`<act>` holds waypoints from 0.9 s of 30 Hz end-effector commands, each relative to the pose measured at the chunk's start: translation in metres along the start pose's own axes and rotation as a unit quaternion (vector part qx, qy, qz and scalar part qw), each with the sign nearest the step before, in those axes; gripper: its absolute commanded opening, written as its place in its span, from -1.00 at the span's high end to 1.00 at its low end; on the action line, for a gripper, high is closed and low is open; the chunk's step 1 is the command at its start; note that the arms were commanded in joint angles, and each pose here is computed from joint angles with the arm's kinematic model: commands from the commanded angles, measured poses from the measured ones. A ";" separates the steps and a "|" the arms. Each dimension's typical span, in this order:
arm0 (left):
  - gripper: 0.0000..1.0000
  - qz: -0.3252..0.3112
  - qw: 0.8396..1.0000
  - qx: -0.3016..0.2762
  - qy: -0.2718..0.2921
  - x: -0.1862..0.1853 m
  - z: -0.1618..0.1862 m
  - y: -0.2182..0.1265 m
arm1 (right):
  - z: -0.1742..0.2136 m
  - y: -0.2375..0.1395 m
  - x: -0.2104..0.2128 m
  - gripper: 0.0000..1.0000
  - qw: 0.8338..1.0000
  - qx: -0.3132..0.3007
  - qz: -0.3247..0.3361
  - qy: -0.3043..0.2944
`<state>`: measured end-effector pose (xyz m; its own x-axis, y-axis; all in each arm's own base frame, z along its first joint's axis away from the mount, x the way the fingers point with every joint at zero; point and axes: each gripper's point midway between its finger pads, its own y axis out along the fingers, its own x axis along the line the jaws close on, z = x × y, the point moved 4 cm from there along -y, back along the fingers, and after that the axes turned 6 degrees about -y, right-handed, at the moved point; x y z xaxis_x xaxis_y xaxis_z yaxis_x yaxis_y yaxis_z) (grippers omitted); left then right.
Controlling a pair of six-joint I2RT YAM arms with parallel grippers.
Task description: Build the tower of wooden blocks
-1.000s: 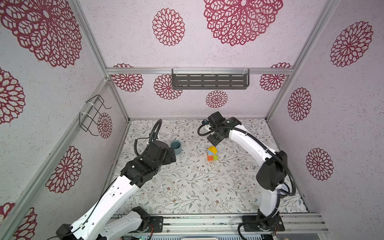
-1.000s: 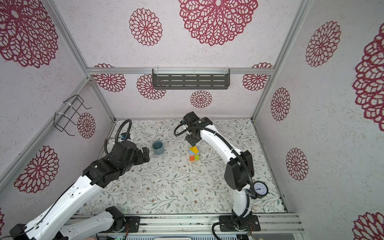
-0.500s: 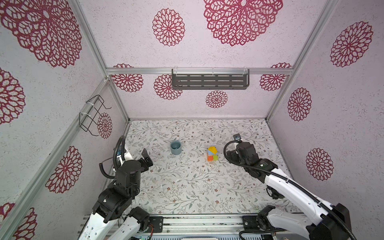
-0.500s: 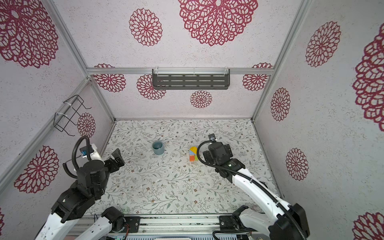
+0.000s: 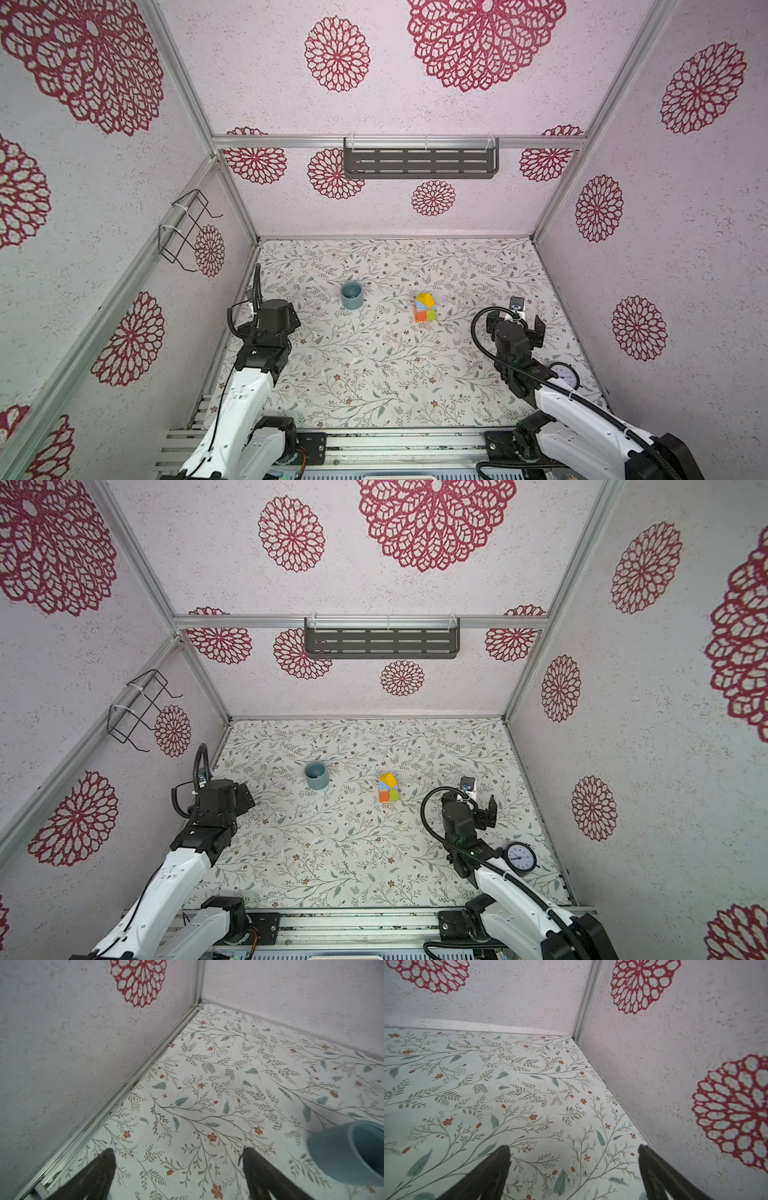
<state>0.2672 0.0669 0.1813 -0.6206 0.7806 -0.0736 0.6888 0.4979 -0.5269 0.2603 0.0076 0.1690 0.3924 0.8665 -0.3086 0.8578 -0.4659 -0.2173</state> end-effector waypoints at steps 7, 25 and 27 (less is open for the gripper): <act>-0.95 0.014 1.000 -0.002 0.025 -0.009 -0.001 0.062 | -0.001 0.024 -0.017 -0.98 0.994 -0.054 0.048 0.085; -0.95 0.119 0.983 -0.139 -0.014 -0.031 -0.006 0.092 | 0.015 0.038 -0.004 -0.98 0.989 -0.130 0.003 0.074; -0.95 0.145 0.979 -0.141 -0.004 -0.037 0.002 0.095 | 0.016 0.035 0.007 -0.98 0.987 -0.145 -0.040 0.053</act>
<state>0.3464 0.0928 0.1228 -0.4862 0.8543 -0.1839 0.8500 0.4135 -0.3263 0.2837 -0.0188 0.1237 0.4233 0.8747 -0.2362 0.8913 -0.4487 -0.0643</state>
